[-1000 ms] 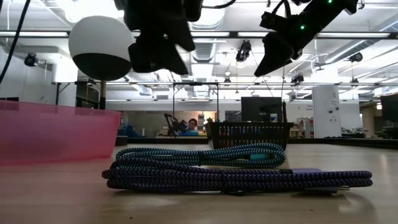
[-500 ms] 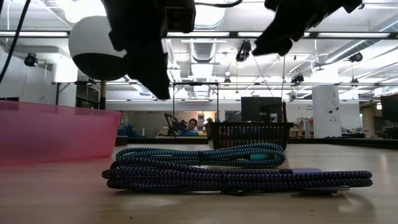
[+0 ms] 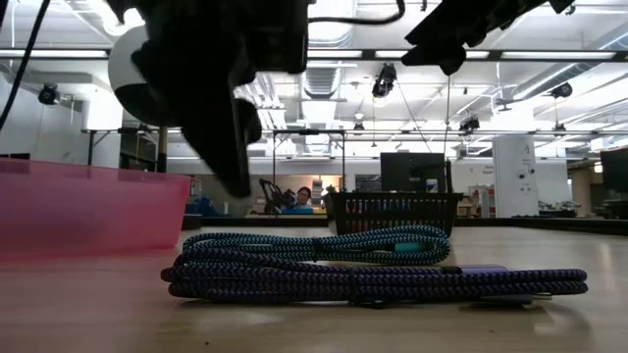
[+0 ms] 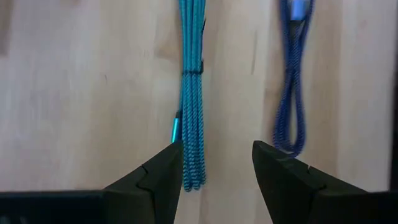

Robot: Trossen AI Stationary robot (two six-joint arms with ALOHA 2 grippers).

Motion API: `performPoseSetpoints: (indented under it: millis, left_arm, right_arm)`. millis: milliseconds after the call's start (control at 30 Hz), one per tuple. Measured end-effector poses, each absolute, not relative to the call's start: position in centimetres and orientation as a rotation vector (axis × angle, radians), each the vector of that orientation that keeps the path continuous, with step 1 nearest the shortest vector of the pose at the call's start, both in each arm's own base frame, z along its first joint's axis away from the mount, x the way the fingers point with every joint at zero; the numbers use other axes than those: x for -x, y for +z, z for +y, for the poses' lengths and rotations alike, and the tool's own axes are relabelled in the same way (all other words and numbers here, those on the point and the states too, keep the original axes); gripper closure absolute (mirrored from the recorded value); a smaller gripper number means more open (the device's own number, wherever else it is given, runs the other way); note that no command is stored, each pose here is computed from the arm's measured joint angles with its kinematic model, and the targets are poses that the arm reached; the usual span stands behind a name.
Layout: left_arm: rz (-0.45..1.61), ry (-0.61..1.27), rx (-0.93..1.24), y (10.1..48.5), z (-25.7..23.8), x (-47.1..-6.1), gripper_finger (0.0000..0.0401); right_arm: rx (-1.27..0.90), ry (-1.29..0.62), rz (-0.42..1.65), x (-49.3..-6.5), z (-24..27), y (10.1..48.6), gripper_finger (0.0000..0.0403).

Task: Pick and place items into bin
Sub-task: Put the blue stripes charger cable into the pink bin

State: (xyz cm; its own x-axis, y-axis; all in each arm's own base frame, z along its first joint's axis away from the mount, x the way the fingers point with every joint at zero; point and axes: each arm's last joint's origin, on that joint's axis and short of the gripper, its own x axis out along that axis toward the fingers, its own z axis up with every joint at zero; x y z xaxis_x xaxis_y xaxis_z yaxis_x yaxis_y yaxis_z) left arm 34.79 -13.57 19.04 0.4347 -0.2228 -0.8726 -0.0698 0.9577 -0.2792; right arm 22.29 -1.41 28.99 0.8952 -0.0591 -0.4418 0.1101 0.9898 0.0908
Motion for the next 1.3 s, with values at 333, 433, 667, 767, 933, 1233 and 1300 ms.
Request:
performPoseSetpoints:
  millis: [333, 433, 667, 767, 933, 1233, 1300]
  left_arm:
    - [1.174, -0.058, 0.267, 16.1, -13.8, -35.5, 0.0225]
    - [1.180, -0.062, 0.282, 15.4, -14.0, -35.8, 0.0225]
    - [1.192, -0.051, 0.294, 15.0, -14.0, -35.9, 0.0227]
    - [1.198, -0.048, 0.291, 15.0, -14.0, -35.8, 0.0246]
    - [1.209, -0.043, 0.290, 14.9, -13.8, -35.7, 0.0313]
    - [1.283, -0.086, 0.316, 15.0, -13.9, -35.1, 0.0386]
    - [1.320, -0.079, 0.310, 15.3, -13.8, -34.7, 0.0389]
  right_arm:
    - [-0.118, -0.092, 0.456, -22.3, -1.5, 28.9, 0.0175]
    - [-0.118, -0.093, 0.455, -22.3, -1.5, 28.9, 0.0175]
    - [-0.121, -0.093, 0.457, -22.3, -1.5, 28.9, 0.0175]
    - [-0.134, -0.096, 0.457, -22.3, -1.5, 28.9, 0.0175]
    - [-0.135, -0.098, 0.456, -22.3, -1.5, 28.9, 0.0175]
    - [-0.126, -0.174, 0.450, -22.3, -1.7, 28.9, 0.0175]
    - [-0.121, -0.174, 0.451, -22.3, -1.7, 28.9, 0.0175]
